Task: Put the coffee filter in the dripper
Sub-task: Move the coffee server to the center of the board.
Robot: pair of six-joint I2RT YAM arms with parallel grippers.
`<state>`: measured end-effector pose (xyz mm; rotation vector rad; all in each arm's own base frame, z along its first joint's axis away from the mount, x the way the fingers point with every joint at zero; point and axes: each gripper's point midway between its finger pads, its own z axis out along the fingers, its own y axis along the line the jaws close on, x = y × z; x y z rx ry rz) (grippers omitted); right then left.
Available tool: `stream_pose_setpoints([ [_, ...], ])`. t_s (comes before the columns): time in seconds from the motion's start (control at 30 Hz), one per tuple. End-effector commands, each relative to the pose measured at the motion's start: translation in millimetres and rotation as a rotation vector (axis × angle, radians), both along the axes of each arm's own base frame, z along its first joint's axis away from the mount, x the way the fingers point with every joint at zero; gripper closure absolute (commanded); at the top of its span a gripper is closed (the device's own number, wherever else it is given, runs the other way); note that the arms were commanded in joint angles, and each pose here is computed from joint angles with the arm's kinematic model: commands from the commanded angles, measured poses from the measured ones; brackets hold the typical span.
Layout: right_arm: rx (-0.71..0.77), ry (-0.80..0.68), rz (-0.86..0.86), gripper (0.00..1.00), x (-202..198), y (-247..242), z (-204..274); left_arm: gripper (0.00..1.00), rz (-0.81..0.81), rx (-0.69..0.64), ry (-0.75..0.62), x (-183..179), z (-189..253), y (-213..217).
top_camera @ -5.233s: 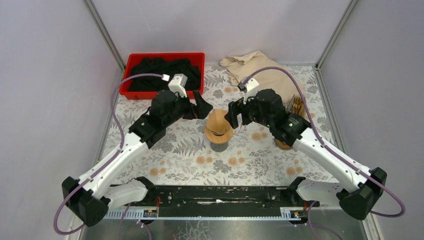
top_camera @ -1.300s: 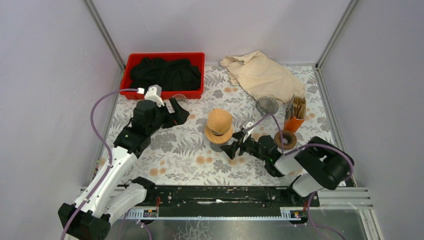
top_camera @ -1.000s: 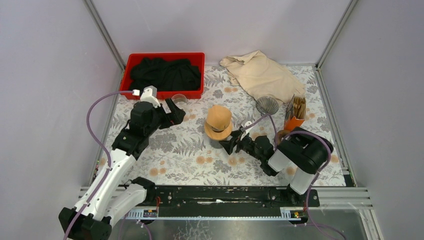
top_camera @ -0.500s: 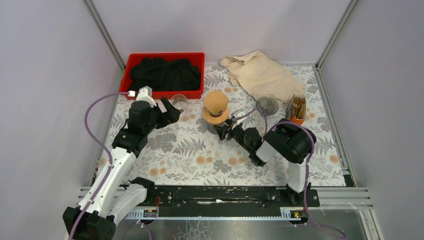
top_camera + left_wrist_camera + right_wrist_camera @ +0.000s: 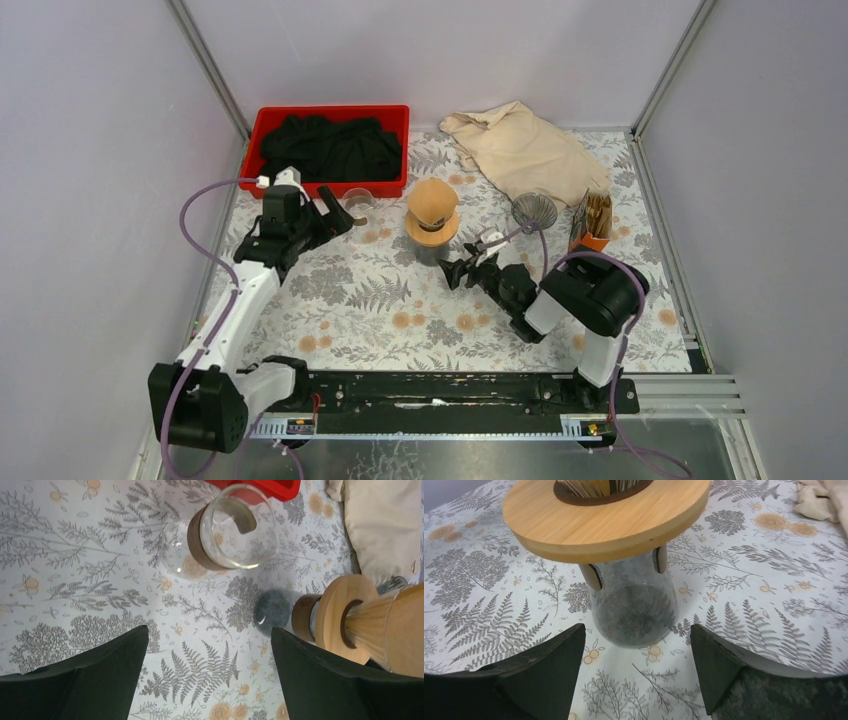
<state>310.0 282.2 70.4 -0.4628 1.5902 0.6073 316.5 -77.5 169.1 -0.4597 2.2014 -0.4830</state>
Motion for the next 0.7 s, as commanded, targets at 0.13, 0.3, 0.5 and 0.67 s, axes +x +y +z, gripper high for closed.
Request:
stream_pose_setpoints([
  [0.13,0.109,-0.112,-0.084,0.13,-14,-32,66,0.01,-0.006,0.009,-0.028,44,26,3],
  [0.3,0.085,-0.1,-0.074,0.11,-27,-43,77,0.04,-0.011,0.059,0.028,66,17,10],
  [0.5,0.062,-0.114,-0.141,0.08,-34,-67,93,0.13,-0.043,0.122,0.11,93,6,13],
  [0.67,0.056,-0.145,-0.221,0.07,-38,-91,117,0.26,-0.053,0.187,0.187,108,-15,21],
])
